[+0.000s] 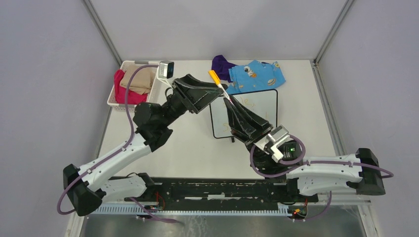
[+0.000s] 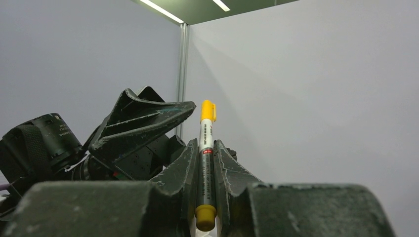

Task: Write a sentence on the whiteboard
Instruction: Close the whiteboard marker at the center of the board.

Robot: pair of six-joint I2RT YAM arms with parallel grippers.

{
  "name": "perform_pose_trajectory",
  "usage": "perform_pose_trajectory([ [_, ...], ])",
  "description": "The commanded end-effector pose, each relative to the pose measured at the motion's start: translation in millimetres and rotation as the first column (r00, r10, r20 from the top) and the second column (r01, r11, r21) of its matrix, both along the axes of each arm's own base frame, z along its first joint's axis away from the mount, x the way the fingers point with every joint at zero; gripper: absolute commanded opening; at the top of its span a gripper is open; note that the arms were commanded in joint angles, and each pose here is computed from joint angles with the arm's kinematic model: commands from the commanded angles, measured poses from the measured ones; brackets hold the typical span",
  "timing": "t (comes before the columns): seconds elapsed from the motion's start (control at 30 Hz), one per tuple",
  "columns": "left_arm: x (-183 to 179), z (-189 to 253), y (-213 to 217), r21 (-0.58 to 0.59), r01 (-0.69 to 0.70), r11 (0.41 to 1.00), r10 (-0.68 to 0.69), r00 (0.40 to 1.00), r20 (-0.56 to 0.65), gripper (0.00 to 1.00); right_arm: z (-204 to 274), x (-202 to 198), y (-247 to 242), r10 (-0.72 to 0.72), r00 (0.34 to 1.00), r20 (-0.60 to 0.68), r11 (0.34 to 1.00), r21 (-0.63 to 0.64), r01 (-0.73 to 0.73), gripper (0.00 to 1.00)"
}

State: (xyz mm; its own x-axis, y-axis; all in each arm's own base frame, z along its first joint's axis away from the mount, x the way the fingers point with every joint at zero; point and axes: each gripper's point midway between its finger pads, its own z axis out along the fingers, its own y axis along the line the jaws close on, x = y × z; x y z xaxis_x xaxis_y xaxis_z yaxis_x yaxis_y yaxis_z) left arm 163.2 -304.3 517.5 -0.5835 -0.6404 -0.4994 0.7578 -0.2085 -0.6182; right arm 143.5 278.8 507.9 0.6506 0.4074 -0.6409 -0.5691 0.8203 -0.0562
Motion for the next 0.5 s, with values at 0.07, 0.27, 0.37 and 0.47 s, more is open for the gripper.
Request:
perform_pose_trajectory([
  [0.07, -9.5, 16.1, 5.1, -0.109, 0.085, 0.990, -0.082, 0.996, 0.031, 0.62, 6.6, -0.5, -12.2, 0.004, 1.000, -0.006, 0.998, 0.058, -0.004, 0.00],
  [0.27, -9.2, 16.0, 5.4, -0.128, 0.097, 0.987, -0.094, 0.995, 0.034, 0.54, 6.1, -0.4, -14.2, 0.000, 1.000, -0.005, 0.998, 0.057, 0.000, 0.00],
  [0.37, -8.3, 15.7, 5.3, -0.130, 0.095, 0.987, -0.091, 0.995, 0.037, 0.49, 4.9, 0.0, -14.3, -0.002, 1.000, -0.007, 0.998, 0.055, 0.002, 0.00],
  [0.47, -7.4, 14.6, 4.7, -0.126, 0.092, 0.988, -0.088, 0.995, 0.036, 0.45, 4.9, 0.0, -15.3, -0.003, 1.000, -0.008, 0.998, 0.057, 0.004, 0.00],
])
